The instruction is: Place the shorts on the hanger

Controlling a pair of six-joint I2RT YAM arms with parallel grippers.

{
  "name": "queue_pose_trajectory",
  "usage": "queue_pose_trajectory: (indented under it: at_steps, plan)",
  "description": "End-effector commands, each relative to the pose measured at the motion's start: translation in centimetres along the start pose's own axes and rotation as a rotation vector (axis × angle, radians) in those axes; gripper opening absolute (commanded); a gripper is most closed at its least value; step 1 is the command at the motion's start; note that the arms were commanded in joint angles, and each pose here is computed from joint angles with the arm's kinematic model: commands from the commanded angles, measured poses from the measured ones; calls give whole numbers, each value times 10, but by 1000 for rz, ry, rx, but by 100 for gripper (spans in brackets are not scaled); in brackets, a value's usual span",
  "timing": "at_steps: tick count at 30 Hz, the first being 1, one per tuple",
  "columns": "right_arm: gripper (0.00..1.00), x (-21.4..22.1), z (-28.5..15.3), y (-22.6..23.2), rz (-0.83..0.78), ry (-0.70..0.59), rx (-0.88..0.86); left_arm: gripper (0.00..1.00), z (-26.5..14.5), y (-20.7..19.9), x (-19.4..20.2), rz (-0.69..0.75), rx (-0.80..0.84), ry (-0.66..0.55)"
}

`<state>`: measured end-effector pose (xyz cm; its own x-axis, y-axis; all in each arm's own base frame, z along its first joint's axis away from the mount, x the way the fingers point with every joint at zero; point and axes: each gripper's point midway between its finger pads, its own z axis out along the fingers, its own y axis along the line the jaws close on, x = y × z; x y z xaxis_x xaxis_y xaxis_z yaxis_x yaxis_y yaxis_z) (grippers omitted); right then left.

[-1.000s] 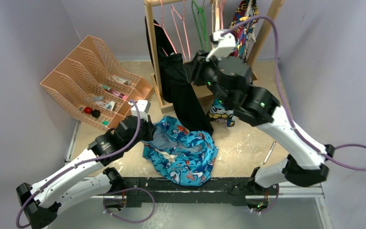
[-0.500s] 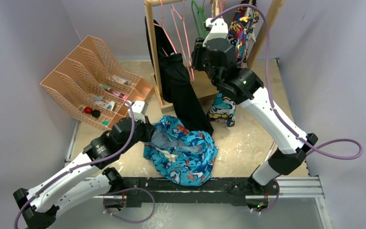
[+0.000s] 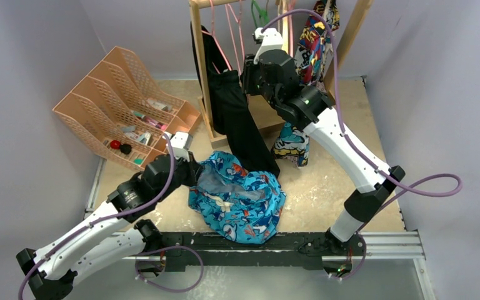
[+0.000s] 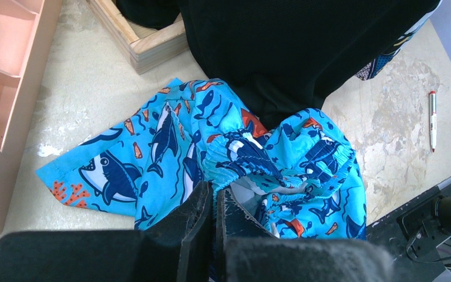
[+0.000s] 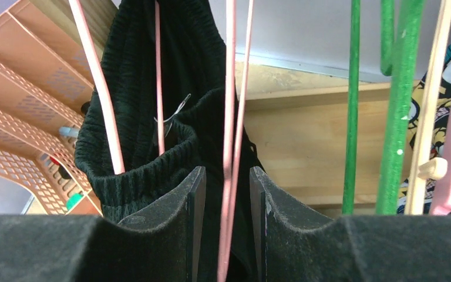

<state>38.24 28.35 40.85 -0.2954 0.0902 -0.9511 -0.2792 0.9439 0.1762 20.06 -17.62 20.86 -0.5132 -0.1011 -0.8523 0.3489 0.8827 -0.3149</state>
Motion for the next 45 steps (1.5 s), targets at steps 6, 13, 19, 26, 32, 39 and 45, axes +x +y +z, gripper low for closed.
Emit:
queue_pose_trajectory:
  at_steps: [6, 13, 19, 26, 32, 39, 45]
  plan:
    - [38, -51, -20, 13, 66, -127, -78, 0, -2, -5, -15, 11, 27, -59]
    - [38, -26, -2, 8, 33, -72, -35, 0, -4, -4, -16, 9, 27, -64]
    - [32, -17, 6, 4, 14, -53, -7, 0, -6, -4, -17, 6, 27, -72]
    - [0, -41, 0, 5, 4, -136, -15, 0, -5, -4, -17, 8, 27, -71]
    - [0, -65, -8, -1, -20, -254, -3, 0, -4, -5, -16, 9, 27, -65]
    - [0, -72, -16, -3, -31, -299, -17, 0, -5, -2, -18, 4, 17, -75]
    - [0, -65, -36, -9, -35, -292, -43, 0, -5, 2, -20, 0, -9, -90]
